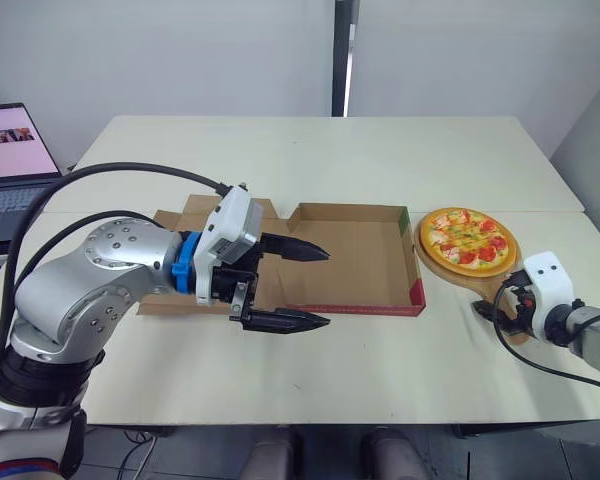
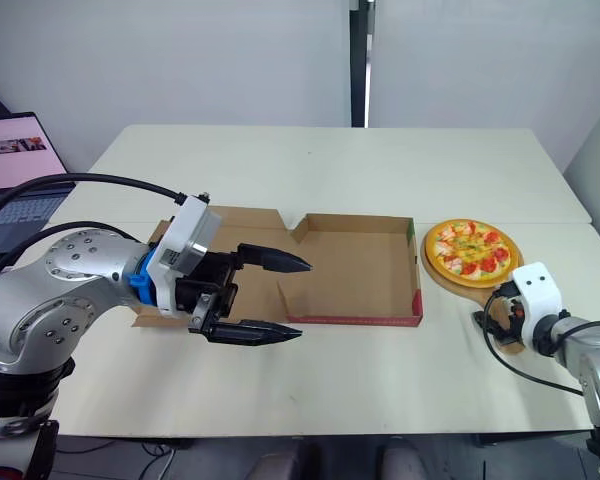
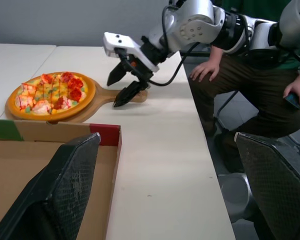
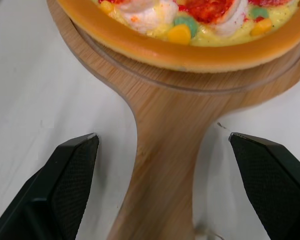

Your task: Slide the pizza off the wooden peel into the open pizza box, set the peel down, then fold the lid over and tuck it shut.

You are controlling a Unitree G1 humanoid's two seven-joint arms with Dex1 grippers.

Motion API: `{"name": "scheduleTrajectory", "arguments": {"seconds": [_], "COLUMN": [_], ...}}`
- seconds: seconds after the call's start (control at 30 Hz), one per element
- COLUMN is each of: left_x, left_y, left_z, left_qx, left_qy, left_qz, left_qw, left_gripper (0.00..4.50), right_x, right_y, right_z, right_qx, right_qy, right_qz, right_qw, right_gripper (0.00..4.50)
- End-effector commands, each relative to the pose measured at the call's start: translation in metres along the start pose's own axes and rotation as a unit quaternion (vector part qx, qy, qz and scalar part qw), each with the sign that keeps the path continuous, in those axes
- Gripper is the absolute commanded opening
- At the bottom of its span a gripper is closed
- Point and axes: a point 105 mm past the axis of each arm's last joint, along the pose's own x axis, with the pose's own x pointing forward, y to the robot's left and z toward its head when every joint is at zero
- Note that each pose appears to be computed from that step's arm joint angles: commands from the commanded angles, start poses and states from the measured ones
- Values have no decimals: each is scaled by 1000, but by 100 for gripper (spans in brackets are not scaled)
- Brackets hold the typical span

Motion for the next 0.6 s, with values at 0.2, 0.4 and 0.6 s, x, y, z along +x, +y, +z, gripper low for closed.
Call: {"name": "scheduleTrajectory", "arguments": {"seconds": [0.2, 0.4, 0.6], "left_x": [2, 1, -3], "left_y": [3, 4, 6], "left_z": [5, 5, 8], "left_qx": [22, 24, 23], "left_qy": [-4, -3, -7], "left_qz": [2, 8, 20], "left_qw": [1000, 1000, 1000], "left_gripper": [450, 450, 450], "right_x": [13, 17, 17], "right_y": [-9, -15, -18], "right_z": [-2, -8, -4], "right_qx": [16, 53, 92], "right_qy": [-4, -16, -40], "right_qz": [-21, -42, -61], "right_qw": [1000, 998, 993], "right_gripper": [407, 215, 157]}}
